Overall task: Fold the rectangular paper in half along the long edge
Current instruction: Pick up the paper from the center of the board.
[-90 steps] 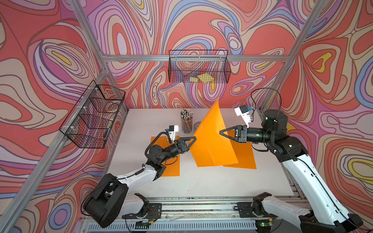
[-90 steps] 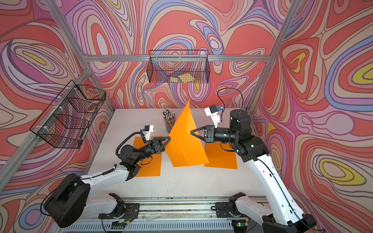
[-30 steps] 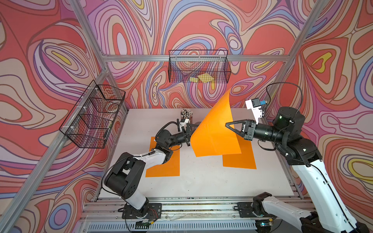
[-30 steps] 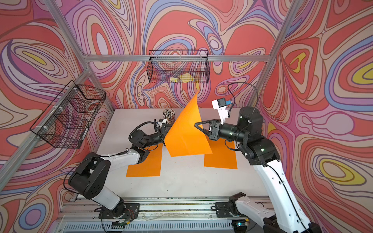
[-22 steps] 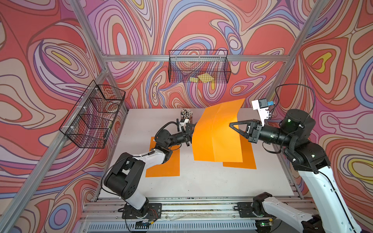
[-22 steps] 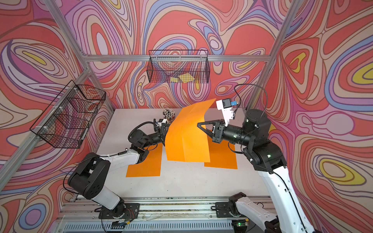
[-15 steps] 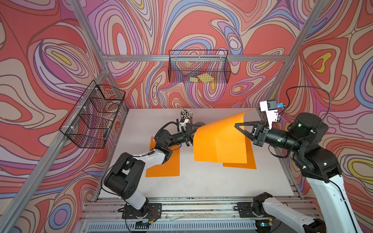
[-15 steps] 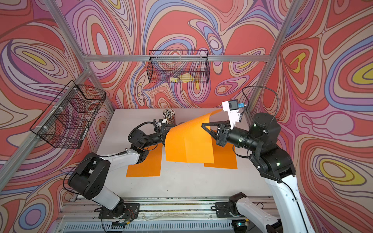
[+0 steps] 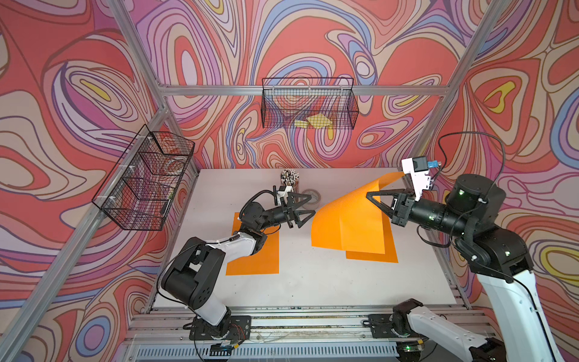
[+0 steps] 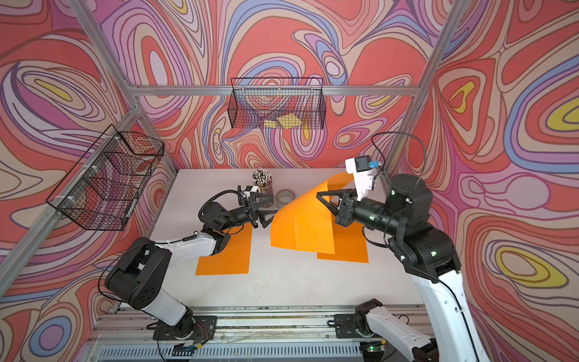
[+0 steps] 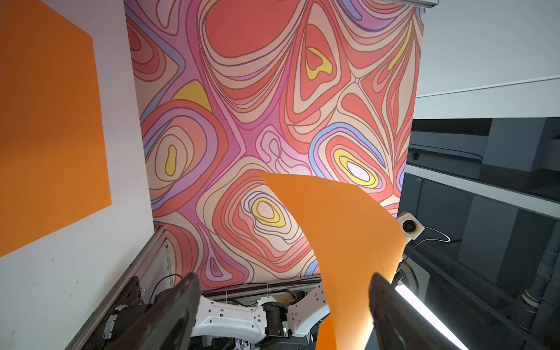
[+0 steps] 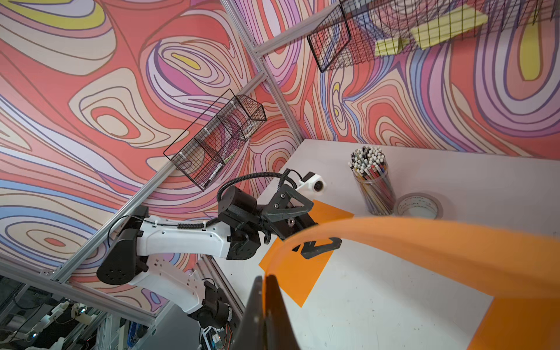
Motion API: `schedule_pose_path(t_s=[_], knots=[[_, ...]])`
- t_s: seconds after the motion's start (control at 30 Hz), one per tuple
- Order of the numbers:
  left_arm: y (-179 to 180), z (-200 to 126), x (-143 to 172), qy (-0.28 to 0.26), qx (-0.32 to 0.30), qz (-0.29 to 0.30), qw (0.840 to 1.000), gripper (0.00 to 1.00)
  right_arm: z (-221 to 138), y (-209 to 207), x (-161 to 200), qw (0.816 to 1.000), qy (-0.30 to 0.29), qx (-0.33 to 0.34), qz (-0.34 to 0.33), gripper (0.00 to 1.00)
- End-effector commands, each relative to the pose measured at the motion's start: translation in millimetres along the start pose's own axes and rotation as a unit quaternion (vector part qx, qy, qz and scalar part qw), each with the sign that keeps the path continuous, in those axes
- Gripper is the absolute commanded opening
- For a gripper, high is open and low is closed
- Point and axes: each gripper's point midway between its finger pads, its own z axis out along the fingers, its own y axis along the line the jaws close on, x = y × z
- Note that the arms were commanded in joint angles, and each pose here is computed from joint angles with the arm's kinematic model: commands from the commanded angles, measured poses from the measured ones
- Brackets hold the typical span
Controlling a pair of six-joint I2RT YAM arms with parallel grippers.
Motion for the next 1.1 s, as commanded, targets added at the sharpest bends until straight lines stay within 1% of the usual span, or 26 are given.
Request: schedule_pose_path(t_s=[0.0, 0.23, 0.37, 0.5, 0.6, 0.73, 0.83, 1.07], knots=[[-23.4, -4.1, 10.6, 0.013, 0.027, 0.024, 0.999, 0.89, 14.1, -6.0, 1.1, 1.0, 0.007, -0.014, 0.012, 0.0], [-26.1, -5.8, 15.4, 0.017, 0.029, 0.023, 0.999, 0.89, 31.0, -10.4, 1.2, 0.999, 0.007, -0.039, 0.025, 0.0], [-34.5, -6.3, 17.7, 0.016, 0.036, 0.026, 0.999, 0.9, 38.4, -11.6, 4.2, 0.998, 0.009, -0.056, 0.028, 0.0], [-44.4, -7.8, 21.4, 0.017, 0.045, 0.034, 0.998, 0.89, 44.4, -14.7, 12.0, 0.997, 0.018, -0.067, 0.029, 0.0], [-51.5, -7.9, 22.7, 0.017, 0.051, 0.041, 0.998, 0.87, 52.0, -17.0, 23.6, 0.995, 0.038, -0.085, 0.043, 0.0], [-55.1, -6.8, 22.5, 0.017, 0.054, 0.044, 0.997, 0.79, 53.5, -23.5, 35.8, 0.994, 0.05, -0.079, 0.054, 0.0], [-49.3, -8.0, 19.4, 0.013, 0.049, 0.037, 0.998, 0.71, 47.2, -26.0, 39.3, 0.996, 0.048, -0.06, 0.05, 0.0], [-37.5, -9.5, 14.1, 0.006, 0.04, 0.025, 0.999, 0.59, 43.5, -38.7, 52.1, 0.996, 0.068, -0.019, 0.059, 0.0]])
